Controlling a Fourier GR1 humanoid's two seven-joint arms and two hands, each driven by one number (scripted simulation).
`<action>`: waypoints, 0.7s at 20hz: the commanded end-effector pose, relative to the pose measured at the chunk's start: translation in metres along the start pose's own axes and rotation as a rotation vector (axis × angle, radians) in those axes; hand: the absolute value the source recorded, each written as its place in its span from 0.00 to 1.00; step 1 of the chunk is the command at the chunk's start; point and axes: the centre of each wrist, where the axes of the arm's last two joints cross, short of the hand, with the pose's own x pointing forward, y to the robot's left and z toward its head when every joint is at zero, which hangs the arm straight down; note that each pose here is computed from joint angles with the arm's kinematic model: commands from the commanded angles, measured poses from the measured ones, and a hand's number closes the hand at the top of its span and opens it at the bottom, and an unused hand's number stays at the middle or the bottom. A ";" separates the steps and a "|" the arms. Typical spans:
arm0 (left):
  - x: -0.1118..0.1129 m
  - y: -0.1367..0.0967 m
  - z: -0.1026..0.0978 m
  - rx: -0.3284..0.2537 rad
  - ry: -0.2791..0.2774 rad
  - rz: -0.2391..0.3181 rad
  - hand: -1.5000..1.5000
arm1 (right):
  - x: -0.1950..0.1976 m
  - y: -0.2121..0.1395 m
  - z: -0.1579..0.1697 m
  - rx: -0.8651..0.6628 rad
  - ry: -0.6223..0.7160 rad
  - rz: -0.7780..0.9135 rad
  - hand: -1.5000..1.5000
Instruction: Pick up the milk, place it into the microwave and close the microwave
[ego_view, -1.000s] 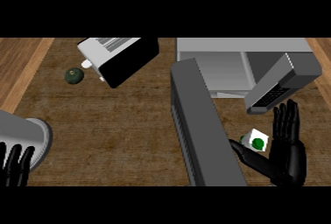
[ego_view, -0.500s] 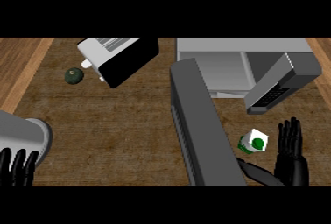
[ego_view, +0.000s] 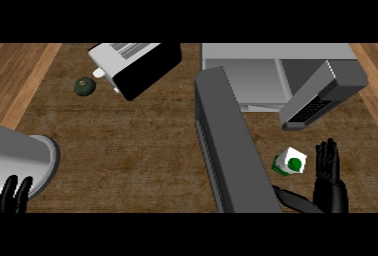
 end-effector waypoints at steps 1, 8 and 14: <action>0.005 -0.013 0.012 -0.011 -0.003 0.017 0.00 | -0.019 -0.007 -0.010 0.008 0.002 0.006 0.00; 0.012 -0.007 -0.004 0.000 0.015 0.005 0.00 | -0.045 -0.016 -0.011 -0.032 0.009 0.039 0.00; 0.017 -0.002 -0.004 0.003 0.006 0.008 0.00 | -0.066 -0.018 -0.034 -0.161 0.080 0.163 0.00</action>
